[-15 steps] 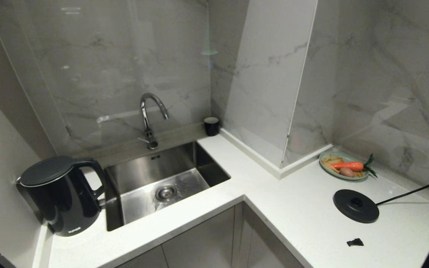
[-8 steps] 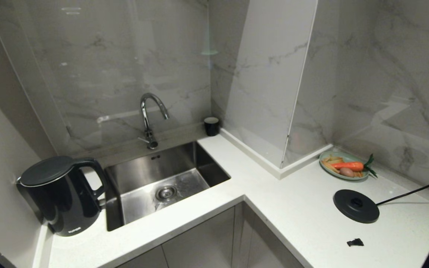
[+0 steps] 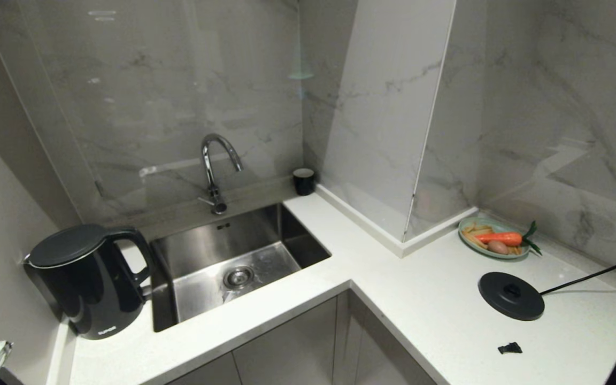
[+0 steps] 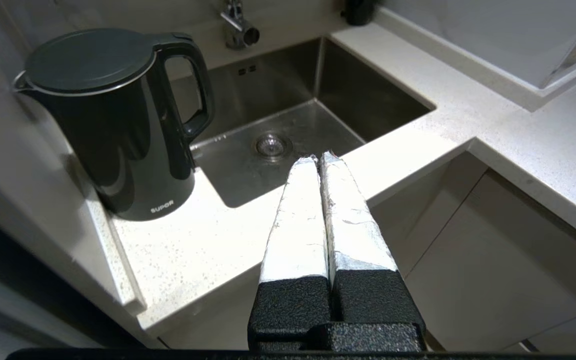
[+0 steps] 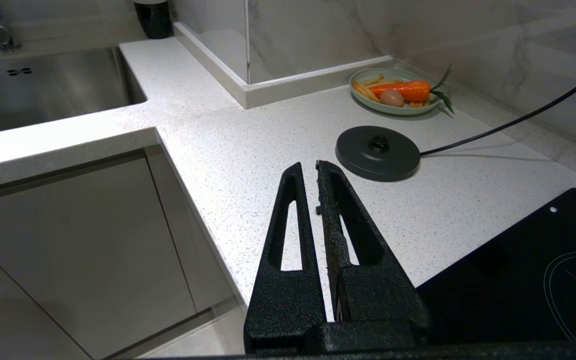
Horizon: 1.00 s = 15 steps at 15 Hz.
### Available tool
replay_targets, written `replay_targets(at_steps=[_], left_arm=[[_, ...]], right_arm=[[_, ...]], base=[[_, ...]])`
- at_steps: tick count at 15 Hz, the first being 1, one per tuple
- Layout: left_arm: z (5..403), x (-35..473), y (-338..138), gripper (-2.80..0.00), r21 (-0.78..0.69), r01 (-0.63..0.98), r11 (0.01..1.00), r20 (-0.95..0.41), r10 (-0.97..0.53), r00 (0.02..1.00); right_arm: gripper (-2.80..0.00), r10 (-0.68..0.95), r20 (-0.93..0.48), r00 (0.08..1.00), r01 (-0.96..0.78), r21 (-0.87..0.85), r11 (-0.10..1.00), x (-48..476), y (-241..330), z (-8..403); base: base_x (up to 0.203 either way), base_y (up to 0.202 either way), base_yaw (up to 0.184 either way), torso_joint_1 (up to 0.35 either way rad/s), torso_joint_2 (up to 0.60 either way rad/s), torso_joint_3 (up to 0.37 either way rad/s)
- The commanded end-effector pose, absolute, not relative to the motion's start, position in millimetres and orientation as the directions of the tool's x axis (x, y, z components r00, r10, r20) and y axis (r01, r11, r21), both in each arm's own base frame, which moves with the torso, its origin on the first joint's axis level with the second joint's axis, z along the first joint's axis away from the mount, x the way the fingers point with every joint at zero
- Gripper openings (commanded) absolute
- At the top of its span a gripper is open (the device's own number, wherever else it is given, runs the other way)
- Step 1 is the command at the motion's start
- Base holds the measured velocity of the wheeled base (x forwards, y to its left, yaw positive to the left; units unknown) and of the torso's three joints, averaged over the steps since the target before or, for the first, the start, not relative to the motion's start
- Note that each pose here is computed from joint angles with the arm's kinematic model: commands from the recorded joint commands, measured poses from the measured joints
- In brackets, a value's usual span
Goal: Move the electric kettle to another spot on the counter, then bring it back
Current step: Grab the kettle
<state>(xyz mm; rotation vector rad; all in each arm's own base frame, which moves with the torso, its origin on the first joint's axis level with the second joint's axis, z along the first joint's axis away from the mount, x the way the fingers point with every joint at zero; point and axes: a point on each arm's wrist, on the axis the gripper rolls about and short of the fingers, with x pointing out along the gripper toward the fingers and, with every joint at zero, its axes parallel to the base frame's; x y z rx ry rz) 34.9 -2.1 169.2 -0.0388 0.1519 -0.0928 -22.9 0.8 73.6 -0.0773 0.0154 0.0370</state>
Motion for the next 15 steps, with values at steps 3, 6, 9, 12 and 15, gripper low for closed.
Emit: replay_targets(at_steps=[3,6,9,12,15], left_arm=[[160,130,-7,-2.8,-0.071,0.045,0.996,-0.412,-0.07,0.909],[129,186,-30,-2.8,-0.043,-0.09,0.995,-0.506,0.056,0.861],[96,221,-47,-2.8,-0.009,-0.193,0.981,-0.534,0.158,0.831],[67,250,-57,-2.8,-0.003,-0.269,0.963,-0.517,0.229,0.825],[49,268,-57,-2.8,-0.005,-0.303,0.953,-0.508,0.258,0.822]], right_arm=[[-2.8,0.037,-0.017,0.999,-0.038,-0.078,0.996,-23,1,74],[-2.8,0.037,-0.017,0.999,-0.038,-0.078,0.996,-23,1,74],[-2.8,0.037,-0.017,0.999,-0.038,-0.078,0.996,-23,1,74],[-2.8,0.037,-0.017,0.999,-0.038,-0.078,0.996,-23,1,74],[-2.8,0.037,-0.017,0.999,-0.038,-0.078,0.996,-23,1,74]], base=[[0.0,0.0,0.0,0.0,0.0,0.0],[0.0,0.0,0.0,0.0,0.0,0.0],[0.0,0.0,0.0,0.0,0.0,0.0],[0.0,0.0,0.0,0.0,0.0,0.0],[0.0,0.0,0.0,0.0,0.0,0.0]])
